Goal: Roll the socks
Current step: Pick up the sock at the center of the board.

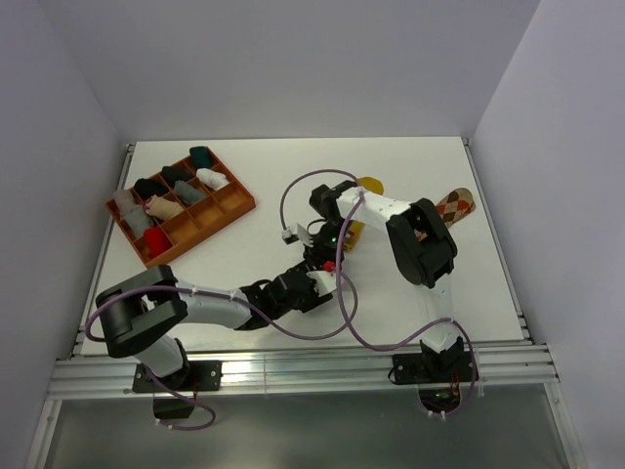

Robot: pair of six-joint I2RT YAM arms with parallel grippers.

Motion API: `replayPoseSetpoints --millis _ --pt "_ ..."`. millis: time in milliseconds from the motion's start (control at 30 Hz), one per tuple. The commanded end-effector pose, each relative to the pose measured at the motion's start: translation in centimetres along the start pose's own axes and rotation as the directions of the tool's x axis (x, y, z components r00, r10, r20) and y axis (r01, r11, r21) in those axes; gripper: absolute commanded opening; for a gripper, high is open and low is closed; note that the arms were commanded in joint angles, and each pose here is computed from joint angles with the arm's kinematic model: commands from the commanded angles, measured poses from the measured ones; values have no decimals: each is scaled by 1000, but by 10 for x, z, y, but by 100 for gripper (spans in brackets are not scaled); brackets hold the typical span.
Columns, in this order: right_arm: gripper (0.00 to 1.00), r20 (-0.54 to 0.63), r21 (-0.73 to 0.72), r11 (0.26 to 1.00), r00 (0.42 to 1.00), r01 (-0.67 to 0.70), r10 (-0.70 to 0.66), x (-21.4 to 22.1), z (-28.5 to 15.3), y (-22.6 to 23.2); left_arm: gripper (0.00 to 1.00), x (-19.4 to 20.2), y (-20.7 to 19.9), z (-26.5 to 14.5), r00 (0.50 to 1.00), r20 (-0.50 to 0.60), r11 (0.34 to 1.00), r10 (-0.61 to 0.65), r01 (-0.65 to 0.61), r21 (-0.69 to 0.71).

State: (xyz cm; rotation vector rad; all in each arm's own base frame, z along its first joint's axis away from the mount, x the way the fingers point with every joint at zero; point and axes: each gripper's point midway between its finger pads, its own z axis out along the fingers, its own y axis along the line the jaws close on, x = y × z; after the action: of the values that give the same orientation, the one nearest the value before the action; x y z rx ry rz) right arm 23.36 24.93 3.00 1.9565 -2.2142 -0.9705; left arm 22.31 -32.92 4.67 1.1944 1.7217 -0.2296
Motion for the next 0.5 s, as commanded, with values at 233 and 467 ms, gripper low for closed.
replayPoseSetpoints --millis 233,467 --pt "33 -156 -24 997 985 -74 69 40 14 -9 66 -14 -6 17 996 -12 995 91 -90 31" --pt "33 -161 -36 996 984 -82 75 41 14 -7 66 0 -11 26 993 -65 994 102 -100 45"
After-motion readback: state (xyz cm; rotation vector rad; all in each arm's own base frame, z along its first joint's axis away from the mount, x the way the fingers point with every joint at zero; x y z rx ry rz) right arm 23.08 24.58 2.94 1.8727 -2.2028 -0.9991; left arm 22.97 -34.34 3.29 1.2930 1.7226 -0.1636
